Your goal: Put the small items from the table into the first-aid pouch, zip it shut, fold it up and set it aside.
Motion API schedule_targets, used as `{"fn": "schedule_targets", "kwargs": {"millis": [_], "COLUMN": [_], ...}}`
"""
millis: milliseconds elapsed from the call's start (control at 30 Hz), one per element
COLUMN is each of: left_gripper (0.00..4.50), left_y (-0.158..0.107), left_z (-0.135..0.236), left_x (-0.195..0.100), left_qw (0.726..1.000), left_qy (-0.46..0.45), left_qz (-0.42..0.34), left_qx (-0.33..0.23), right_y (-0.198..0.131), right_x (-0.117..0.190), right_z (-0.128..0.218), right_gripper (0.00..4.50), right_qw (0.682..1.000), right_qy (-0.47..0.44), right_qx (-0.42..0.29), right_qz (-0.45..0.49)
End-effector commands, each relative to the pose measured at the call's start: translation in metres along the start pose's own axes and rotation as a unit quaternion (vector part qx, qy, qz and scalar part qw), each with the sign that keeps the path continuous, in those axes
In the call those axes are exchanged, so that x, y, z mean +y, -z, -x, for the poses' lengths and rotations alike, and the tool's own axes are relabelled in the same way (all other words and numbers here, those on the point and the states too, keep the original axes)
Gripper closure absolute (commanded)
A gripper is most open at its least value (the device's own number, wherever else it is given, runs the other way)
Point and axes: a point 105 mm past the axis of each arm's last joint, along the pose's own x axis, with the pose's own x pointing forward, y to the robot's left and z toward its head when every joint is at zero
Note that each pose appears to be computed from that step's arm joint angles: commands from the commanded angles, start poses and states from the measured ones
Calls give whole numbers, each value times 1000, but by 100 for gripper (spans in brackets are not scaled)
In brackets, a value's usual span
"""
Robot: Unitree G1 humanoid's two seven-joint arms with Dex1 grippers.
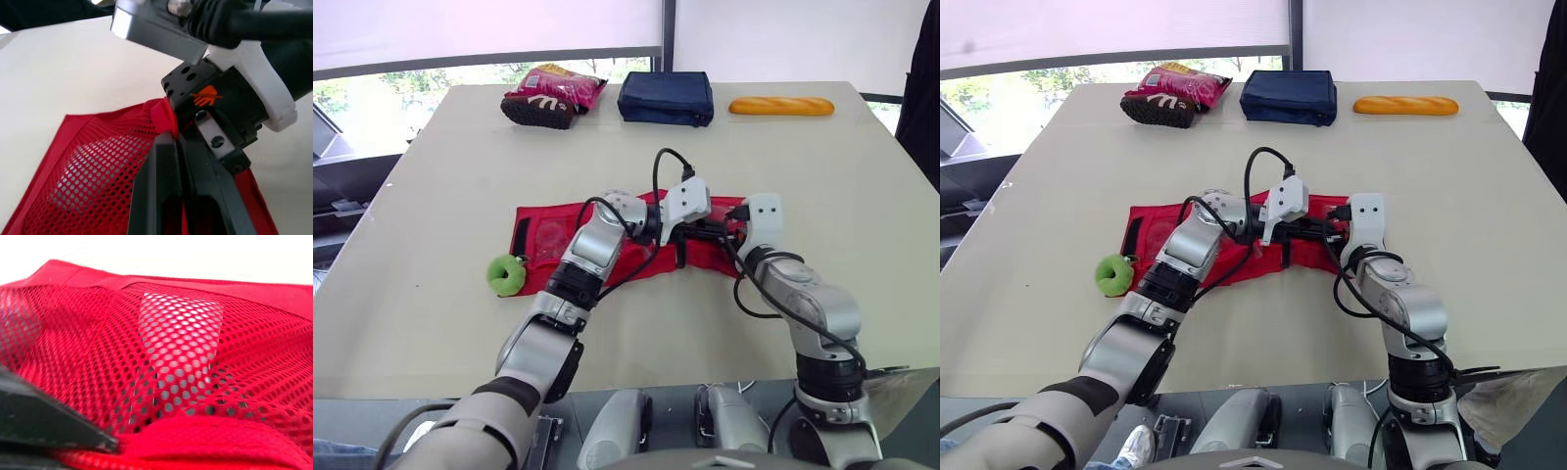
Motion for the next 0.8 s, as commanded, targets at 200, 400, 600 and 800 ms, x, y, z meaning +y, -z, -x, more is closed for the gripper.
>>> {"fn": "schedule_targets", "kwargs": {"millis": [200,400,600,800], "left_gripper": [450,450,450,450], "left_y": [0,6,8,8], "left_z": [-7,-9,-11,-11], "left_x": [12,19,18,17], "left_qw": [1000,999,999,999], "left_qy": [-24,-44,-41,-39], "left_qz": [-12,-8,-9,-9], "left_qx": [6,9,7,5], "right_y": [-22,-12,-25,-18], "right_x": [8,12,12,-34], "right_z": [15,33,69,109], "right_gripper": [118,118,118,118], "right_qw": [998,994,987,994], "right_qy": [-21,-54,-106,-75], "right_qx": [-45,-24,-68,-78], "right_qz": [42,90,101,25]}}
